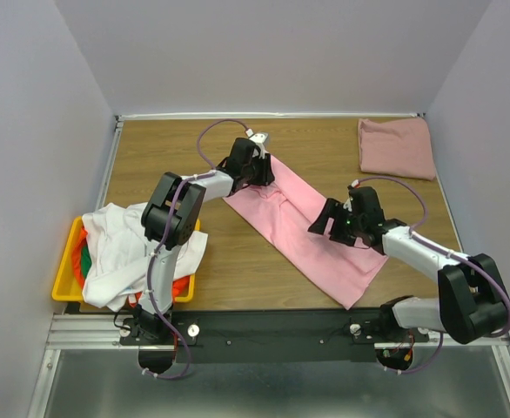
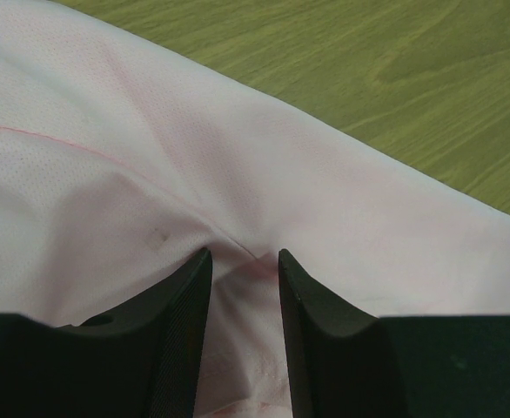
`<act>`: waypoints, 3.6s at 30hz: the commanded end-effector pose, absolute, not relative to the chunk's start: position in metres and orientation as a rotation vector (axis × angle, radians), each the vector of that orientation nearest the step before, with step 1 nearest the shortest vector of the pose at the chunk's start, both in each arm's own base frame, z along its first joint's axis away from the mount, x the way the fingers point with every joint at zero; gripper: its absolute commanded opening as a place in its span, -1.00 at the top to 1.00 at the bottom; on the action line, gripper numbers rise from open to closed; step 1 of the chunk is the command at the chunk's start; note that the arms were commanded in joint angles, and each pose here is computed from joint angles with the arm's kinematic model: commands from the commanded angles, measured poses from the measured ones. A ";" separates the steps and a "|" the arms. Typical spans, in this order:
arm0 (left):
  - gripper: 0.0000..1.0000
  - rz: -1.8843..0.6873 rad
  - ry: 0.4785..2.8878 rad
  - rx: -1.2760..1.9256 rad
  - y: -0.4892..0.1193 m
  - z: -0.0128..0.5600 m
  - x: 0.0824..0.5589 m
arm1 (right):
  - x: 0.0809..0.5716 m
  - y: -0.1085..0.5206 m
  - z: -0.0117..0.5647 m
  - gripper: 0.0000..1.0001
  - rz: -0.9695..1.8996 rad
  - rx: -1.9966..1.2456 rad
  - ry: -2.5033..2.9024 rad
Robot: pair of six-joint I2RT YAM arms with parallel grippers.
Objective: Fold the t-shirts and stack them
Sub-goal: Fold the tshirt
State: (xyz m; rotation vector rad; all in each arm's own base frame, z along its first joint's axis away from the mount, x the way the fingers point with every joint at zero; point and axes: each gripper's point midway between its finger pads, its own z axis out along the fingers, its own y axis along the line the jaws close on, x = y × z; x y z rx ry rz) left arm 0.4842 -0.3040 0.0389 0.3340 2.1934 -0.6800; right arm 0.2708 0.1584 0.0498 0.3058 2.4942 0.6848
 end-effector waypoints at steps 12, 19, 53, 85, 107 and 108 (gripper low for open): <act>0.11 -0.677 2.178 0.339 -0.297 0.061 0.481 | 0.255 0.164 0.072 -0.76 0.698 0.284 2.462; 0.10 -0.718 2.094 0.284 -0.289 0.104 0.455 | 0.266 0.121 0.053 -0.81 0.379 0.406 2.431; 0.09 -0.810 2.231 0.285 -0.295 0.025 0.435 | 0.195 0.166 0.013 -0.75 0.645 0.394 2.631; 0.10 -0.781 2.189 0.350 -0.289 0.047 0.507 | 0.174 0.271 0.002 -0.76 0.505 0.099 2.659; 0.10 -0.658 1.986 0.242 -0.269 0.174 0.472 | 0.198 0.242 0.035 -0.75 0.180 0.008 2.521; 0.10 -0.636 1.961 0.213 -0.266 0.177 0.464 | 0.197 0.236 0.034 -0.75 0.149 0.009 2.520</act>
